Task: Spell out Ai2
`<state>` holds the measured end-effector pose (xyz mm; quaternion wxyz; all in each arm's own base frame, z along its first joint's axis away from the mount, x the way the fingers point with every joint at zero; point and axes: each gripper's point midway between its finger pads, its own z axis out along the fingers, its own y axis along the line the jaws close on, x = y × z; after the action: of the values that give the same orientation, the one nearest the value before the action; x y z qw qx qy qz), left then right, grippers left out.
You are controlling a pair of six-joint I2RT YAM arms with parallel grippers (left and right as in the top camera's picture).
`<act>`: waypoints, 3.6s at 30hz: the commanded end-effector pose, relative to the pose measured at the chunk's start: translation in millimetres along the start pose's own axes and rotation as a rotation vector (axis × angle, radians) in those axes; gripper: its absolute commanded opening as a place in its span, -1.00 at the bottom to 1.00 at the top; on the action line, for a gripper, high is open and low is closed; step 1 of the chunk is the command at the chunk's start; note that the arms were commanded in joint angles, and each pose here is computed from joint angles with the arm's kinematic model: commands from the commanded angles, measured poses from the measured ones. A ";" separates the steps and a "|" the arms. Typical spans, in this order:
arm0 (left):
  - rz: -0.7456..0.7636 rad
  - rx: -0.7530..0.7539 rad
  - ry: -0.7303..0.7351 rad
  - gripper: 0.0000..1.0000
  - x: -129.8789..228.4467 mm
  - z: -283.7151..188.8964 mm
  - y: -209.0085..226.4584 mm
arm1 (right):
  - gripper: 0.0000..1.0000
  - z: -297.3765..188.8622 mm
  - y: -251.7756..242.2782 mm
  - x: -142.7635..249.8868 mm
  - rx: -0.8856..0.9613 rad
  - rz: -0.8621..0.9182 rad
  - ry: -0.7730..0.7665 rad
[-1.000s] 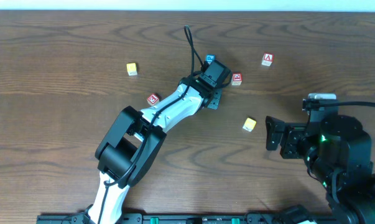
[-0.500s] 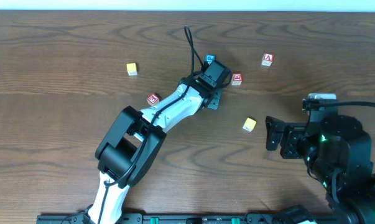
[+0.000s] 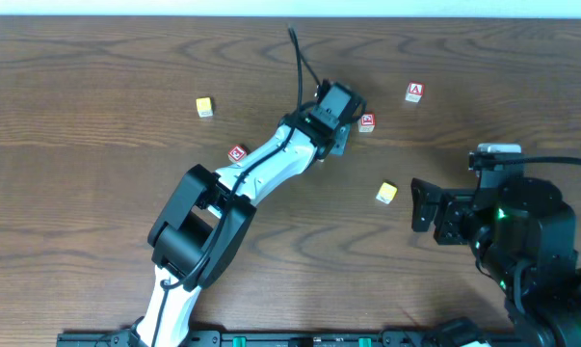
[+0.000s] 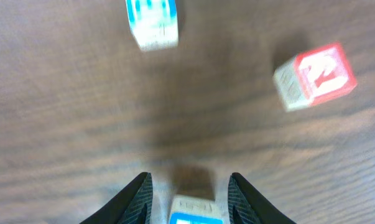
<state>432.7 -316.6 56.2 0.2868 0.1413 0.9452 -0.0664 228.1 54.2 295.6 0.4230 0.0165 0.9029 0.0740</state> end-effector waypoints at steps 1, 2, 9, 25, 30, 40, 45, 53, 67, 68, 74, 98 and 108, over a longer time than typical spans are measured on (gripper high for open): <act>0.033 -0.038 -0.066 -0.19 -32.6 -11.6 5.6 | 0.99 4.4 -3.1 -3.8 0.025 0.019 0.006; 0.032 -0.037 -0.068 -0.19 -36.5 -15.0 4.8 | 0.99 8.2 -3.0 -4.3 0.030 0.018 0.013; -0.033 -0.218 -0.146 -0.35 -84.2 -62.9 53.8 | 0.99 55.9 -10.0 -28.1 0.141 0.017 0.005; -0.522 -0.124 -0.034 -0.39 -74.4 -121.6 274.0 | 0.99 266.0 -55.0 -66.7 0.106 0.099 0.164; -0.541 -0.133 -0.037 -0.30 -68.1 -127.6 305.9 | 0.98 313.4 -63.6 -66.0 0.152 0.093 0.246; -0.518 -0.151 -0.060 -0.12 -69.7 -131.1 322.5 | 0.91 376.2 -84.7 -44.3 0.219 0.115 0.351; -0.505 -0.151 -0.064 -0.07 -71.0 -131.0 322.8 | 0.86 385.8 -102.5 -34.1 0.257 0.162 0.365; -0.501 -0.152 -0.070 -0.04 -72.2 -131.1 323.4 | 0.72 397.5 -115.5 -13.9 0.277 0.214 0.407; -0.500 -0.152 -0.073 -0.04 -73.0 -131.2 323.6 | 0.25 409.0 -112.9 -1.8 0.260 0.248 0.426; -0.500 -0.152 -0.074 -0.03 -73.2 -131.2 323.6 | 0.22 409.5 -112.8 -0.8 0.261 0.248 0.428; -0.499 -0.152 -0.085 -0.03 -75.8 -131.4 324.3 | 0.08 411.9 -111.0 3.3 0.248 0.253 0.439; -0.497 -0.152 -0.096 -0.02 -78.4 -131.6 324.9 | -0.46 414.2 -110.3 11.8 0.249 0.269 0.462; -0.496 -0.151 -0.102 -0.02 -80.1 -131.7 325.0 | -0.80 408.0 -91.6 -9.5 0.186 0.269 0.453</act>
<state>524.6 -0.1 183.0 0.3040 -0.1286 0.9412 -0.0715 536.9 -0.1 19.0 0.1800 0.1634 0.9695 0.0309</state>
